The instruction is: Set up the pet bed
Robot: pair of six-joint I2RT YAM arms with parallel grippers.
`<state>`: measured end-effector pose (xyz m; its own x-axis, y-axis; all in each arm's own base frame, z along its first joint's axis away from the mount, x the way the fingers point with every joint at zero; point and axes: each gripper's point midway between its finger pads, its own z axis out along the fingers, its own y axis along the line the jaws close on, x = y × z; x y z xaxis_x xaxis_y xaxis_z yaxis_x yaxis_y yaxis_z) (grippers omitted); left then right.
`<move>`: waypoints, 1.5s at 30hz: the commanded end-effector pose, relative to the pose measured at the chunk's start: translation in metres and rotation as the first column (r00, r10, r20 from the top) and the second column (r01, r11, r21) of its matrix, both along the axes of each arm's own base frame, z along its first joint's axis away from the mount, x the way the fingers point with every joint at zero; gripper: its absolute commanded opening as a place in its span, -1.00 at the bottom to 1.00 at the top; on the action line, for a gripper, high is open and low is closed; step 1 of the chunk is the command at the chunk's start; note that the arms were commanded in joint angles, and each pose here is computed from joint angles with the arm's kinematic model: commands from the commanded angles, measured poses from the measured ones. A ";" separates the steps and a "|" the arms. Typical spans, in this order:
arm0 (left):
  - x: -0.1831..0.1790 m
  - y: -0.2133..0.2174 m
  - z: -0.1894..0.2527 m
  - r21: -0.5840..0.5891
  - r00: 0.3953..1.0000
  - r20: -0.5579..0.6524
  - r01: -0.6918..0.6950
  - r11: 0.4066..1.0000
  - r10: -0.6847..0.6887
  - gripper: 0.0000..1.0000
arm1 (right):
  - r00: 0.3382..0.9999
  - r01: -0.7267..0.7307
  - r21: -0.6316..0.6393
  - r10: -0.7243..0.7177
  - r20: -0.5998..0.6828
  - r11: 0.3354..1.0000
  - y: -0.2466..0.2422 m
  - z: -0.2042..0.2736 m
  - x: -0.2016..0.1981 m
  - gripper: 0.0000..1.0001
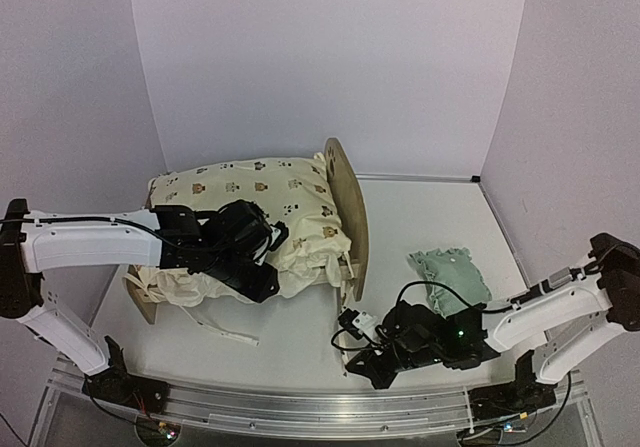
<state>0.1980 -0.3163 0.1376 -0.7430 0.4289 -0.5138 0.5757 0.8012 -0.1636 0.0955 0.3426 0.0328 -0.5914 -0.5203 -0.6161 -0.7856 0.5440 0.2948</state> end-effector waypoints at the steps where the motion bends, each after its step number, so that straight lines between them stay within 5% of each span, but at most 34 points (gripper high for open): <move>1: 0.011 -0.002 0.000 -0.012 0.998 0.053 -0.039 0.999 0.040 -0.40 | 0.997 -0.070 0.023 0.071 -0.042 0.997 0.006 0.028 -0.016 -1.00; 10: 0.043 0.017 -0.016 0.114 0.974 0.168 -0.170 0.979 0.150 -0.43 | 0.994 -0.078 -0.037 0.074 -0.084 0.996 -0.014 0.043 -0.025 -0.99; 15: 0.030 0.007 -0.017 0.097 0.991 0.095 -0.101 0.990 0.092 -0.31 | 0.994 0.102 -0.179 -0.096 0.045 0.978 -0.054 0.030 0.005 0.17; 19: 0.014 0.000 -0.022 0.105 0.998 0.031 -0.052 0.993 0.049 -0.24 | 0.979 0.184 -0.190 -0.163 0.119 0.965 -0.063 0.032 0.020 0.41; 30: -0.031 -0.053 -0.018 0.015 0.993 -0.060 0.098 0.995 -0.097 -0.23 | 0.902 0.340 -0.204 -0.257 0.347 0.918 -0.049 0.053 0.077 0.29; 45: -0.085 -0.132 -0.065 0.011 0.935 -0.178 0.315 0.949 -0.308 -0.24 | 0.895 0.447 -0.099 -0.446 0.035 0.889 -0.086 0.017 0.081 0.08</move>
